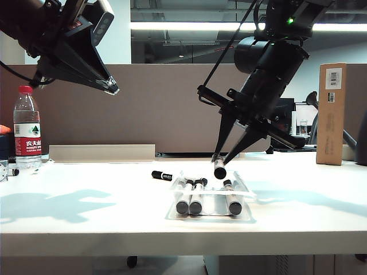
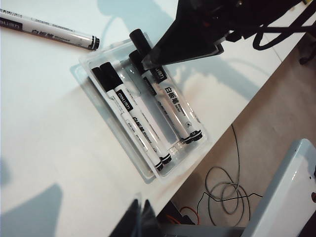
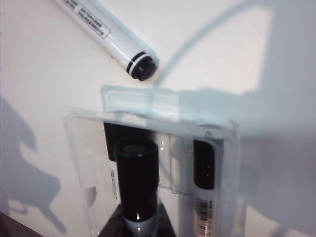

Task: Pick up the markers scattered on the table and put them into the packaging box, making sure the markers fit the shape of the box's grooves.

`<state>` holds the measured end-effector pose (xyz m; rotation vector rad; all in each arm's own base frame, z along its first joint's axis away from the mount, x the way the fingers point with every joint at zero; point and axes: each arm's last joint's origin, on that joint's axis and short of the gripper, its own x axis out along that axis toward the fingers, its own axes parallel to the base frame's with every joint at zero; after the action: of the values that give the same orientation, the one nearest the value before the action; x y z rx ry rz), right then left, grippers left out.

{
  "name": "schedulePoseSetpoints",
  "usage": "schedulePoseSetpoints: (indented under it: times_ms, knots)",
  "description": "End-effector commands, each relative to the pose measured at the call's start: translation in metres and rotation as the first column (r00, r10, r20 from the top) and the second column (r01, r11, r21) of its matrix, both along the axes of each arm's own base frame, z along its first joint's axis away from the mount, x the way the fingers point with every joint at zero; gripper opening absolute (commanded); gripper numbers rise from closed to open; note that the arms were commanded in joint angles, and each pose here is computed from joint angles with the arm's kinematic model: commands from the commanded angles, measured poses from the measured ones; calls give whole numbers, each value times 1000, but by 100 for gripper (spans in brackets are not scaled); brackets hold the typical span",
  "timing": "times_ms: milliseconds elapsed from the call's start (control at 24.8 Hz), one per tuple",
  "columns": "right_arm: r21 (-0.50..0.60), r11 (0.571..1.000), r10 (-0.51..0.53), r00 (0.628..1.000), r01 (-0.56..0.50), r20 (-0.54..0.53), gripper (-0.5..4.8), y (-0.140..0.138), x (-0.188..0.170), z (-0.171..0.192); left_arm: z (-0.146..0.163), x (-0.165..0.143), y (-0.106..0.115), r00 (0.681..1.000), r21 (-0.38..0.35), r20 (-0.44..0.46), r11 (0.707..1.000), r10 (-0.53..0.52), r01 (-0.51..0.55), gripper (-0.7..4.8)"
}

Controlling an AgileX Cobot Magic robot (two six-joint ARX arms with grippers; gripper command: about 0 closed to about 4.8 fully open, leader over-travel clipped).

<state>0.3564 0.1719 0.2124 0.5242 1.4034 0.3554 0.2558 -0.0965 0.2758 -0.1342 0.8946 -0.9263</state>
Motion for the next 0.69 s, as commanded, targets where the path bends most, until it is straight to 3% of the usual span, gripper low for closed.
schedulePoseSetpoints:
  times_ms: [40,605,686]
  knots:
    - [0,1000,4,1000,-4,-27,-6,2,1,-6,2,1,0,1000,-10,17,1000,-3,3,-6]
    - [-28,1000,14,1000,-14,-15,1,11,1,-13,2,1,0,1000,-10,17,1000,-3,3,-6]
    - [-27,1000,14,1000,-14,-15,24,11,1,-13,2,1,0,1000,-10,17,1000,-3,3,-6]
